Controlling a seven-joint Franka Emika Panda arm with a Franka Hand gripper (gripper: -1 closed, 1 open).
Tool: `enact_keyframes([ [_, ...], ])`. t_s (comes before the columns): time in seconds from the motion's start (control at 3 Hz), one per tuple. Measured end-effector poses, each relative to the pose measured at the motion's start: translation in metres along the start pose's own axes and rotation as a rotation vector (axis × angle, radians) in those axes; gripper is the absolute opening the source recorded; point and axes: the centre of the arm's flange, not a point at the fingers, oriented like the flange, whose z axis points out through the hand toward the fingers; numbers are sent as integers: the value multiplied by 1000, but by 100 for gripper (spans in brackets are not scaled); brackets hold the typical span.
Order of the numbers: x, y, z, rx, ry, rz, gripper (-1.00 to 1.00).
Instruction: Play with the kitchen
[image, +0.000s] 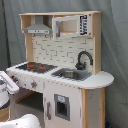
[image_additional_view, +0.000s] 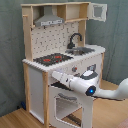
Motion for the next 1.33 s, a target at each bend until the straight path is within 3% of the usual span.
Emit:
enact_keyframes([
  [1.33, 9, 0, 0, 6, -73, -428, -100],
])
